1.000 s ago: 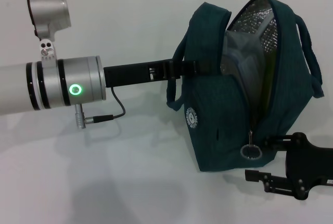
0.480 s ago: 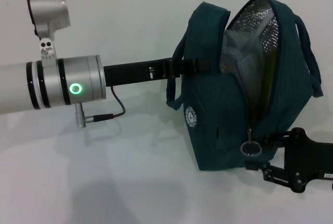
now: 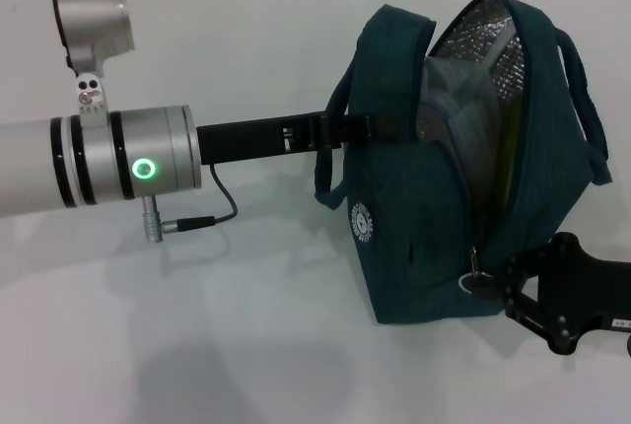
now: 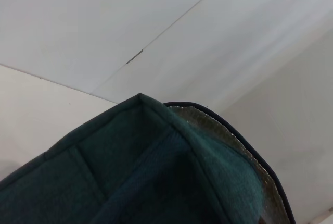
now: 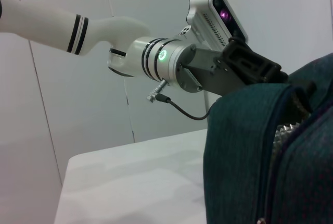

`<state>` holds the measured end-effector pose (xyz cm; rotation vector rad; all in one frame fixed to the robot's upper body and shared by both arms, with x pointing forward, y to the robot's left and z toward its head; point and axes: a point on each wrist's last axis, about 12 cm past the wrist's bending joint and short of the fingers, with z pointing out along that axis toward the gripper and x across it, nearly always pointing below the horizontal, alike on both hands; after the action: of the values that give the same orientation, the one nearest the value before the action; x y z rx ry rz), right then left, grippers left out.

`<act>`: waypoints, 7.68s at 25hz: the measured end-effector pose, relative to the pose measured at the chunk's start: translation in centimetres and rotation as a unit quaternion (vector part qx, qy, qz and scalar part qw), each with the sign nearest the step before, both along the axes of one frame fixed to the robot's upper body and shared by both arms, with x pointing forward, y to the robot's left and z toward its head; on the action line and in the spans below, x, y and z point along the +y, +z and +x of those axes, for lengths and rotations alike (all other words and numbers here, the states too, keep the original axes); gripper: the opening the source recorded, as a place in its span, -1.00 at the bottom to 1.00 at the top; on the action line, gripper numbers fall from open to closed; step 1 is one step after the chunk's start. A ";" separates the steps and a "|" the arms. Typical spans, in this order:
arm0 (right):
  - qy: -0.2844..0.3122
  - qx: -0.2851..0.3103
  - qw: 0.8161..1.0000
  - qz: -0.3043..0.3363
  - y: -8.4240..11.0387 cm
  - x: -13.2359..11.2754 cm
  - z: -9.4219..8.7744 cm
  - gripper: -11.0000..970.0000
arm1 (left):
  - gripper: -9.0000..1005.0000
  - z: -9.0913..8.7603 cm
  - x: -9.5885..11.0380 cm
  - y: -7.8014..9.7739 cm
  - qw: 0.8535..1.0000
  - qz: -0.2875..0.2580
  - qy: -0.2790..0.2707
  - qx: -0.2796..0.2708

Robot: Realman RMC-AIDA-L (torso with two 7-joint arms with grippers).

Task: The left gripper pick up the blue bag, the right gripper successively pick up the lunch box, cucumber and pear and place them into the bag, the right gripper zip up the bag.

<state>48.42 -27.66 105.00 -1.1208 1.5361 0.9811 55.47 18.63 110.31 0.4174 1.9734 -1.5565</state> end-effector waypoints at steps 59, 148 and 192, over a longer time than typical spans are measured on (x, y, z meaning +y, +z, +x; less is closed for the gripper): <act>0.049 -0.161 0.979 0.116 11.7 6.0 9.7 -0.96 | 0.19 -3.2 10.7 -0.4 0.966 -0.050 0.187 -0.168; -0.137 0.081 0.978 0.136 9.3 5.8 13.0 -0.94 | -0.88 -5.9 6.0 -2.0 0.991 -0.041 -0.018 -0.124; -0.138 0.049 0.976 0.159 7.8 3.5 10.2 -0.93 | 0.76 3.0 2.8 2.1 0.996 0.001 0.033 -0.082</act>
<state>58.64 -24.14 112.79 -0.6242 1.5001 1.0550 58.47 21.43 112.42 0.4617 1.8453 -1.4323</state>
